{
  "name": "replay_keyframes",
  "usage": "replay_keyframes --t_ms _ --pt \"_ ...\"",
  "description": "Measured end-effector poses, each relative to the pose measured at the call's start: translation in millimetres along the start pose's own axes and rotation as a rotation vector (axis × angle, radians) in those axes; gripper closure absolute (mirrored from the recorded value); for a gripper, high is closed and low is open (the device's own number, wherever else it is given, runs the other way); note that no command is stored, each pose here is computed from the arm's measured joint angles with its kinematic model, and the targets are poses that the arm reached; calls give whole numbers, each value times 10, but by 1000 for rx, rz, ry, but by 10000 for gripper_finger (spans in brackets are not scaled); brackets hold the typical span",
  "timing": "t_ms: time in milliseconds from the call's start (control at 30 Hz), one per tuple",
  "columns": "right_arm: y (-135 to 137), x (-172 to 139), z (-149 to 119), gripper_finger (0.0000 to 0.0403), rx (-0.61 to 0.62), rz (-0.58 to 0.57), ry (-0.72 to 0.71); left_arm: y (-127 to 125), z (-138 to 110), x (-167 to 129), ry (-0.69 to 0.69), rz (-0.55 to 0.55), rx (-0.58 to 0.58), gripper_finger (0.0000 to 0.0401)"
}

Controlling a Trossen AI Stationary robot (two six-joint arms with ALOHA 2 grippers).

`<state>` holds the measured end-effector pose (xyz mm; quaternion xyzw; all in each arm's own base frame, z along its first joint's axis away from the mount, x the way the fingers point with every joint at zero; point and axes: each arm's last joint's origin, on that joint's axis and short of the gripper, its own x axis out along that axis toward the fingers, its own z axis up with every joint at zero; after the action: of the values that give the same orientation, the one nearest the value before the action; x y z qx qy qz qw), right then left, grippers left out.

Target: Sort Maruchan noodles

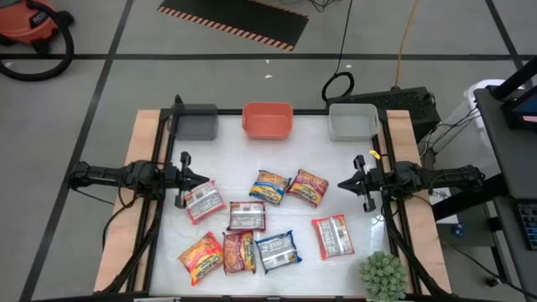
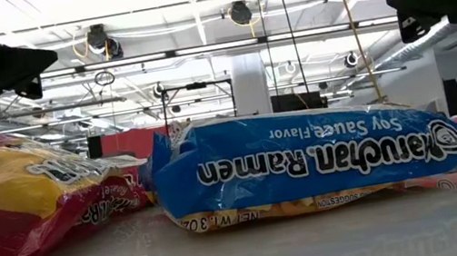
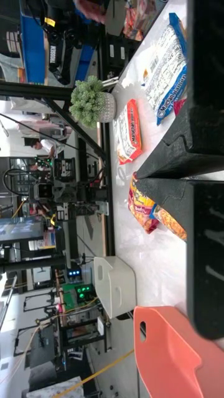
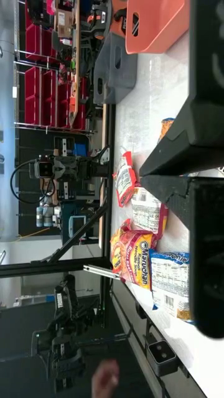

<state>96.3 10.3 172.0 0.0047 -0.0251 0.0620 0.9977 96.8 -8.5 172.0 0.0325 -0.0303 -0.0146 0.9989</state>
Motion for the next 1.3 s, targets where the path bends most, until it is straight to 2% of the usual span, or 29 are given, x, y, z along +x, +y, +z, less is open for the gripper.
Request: replay_keyframes --t_ms 633,733,900,1067,1300 --pt "1 0 35 403 0 3 -36 0 0 0 0 0 0 400" --pt "1 -1 46 403 37 2 -44 0 0 0 0 0 0 400" --pt "-40 27 15 403 53 -136 40 0 0 0 0 0 0 400" --pt "-37 71 538 403 11 -134 -25 3 30 0 -30 4 24 400" --pt "-36 263 1181 403 2 -134 83 3 30 0 -31 4 27 400"
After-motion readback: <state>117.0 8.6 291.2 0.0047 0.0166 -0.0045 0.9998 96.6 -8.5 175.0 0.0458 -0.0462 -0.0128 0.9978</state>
